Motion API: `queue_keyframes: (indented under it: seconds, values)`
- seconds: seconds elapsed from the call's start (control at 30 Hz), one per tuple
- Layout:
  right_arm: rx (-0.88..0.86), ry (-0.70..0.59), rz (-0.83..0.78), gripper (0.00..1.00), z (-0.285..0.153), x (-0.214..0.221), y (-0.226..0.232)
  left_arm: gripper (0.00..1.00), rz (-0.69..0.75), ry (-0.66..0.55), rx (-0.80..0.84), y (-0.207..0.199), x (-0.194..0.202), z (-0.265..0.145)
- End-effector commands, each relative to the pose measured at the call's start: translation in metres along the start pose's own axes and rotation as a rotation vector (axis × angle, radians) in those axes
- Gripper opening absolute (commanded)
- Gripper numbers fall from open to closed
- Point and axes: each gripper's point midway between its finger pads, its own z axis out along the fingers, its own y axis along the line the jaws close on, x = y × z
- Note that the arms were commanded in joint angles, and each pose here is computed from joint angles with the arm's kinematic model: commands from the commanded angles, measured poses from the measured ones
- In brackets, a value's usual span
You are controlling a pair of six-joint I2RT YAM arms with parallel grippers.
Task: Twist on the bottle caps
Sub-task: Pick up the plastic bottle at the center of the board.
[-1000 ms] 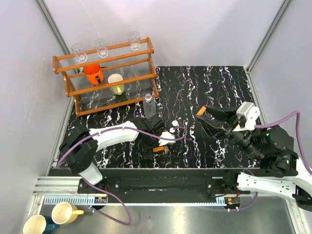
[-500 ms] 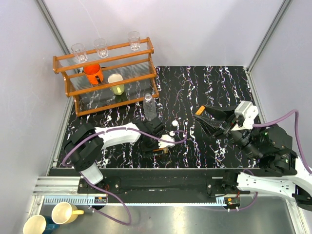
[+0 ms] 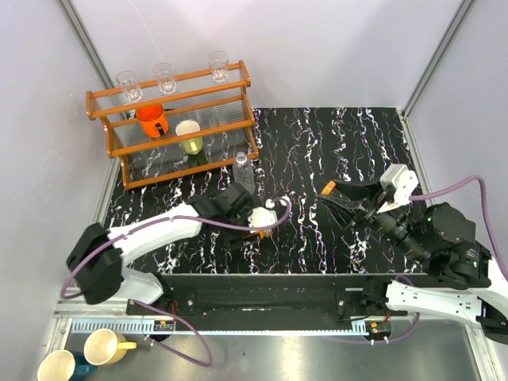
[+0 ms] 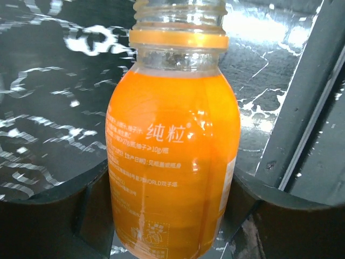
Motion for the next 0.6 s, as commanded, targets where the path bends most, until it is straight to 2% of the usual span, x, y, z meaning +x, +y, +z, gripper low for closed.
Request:
queue_keyframes:
  seconds: [0.0,0.07,0.2,0.4,0.57]
  values:
    - [-0.014,0.048,0.096,0.36,-0.013,-0.002,0.003,0.38,-0.035,-0.181,-0.1,0.017,-0.036,-0.074]
    - [-0.033,0.088,0.122,0.36,-0.011,0.006,0.009,0.38,-0.013,-0.259,-0.158,0.022,-0.052,-0.113]
    - [-0.134,0.178,0.137,0.35,-0.001,0.022,0.035,0.34,-0.015,-0.284,-0.16,0.007,-0.05,-0.165]
    - [-0.326,0.292,0.17,0.35,0.016,0.032,0.082,0.3,0.029,-0.321,-0.174,-0.013,-0.041,-0.206]
    - [-0.444,0.358,0.171,0.39,0.024,0.037,0.108,0.33,0.096,-0.39,-0.155,-0.03,-0.045,-0.221]
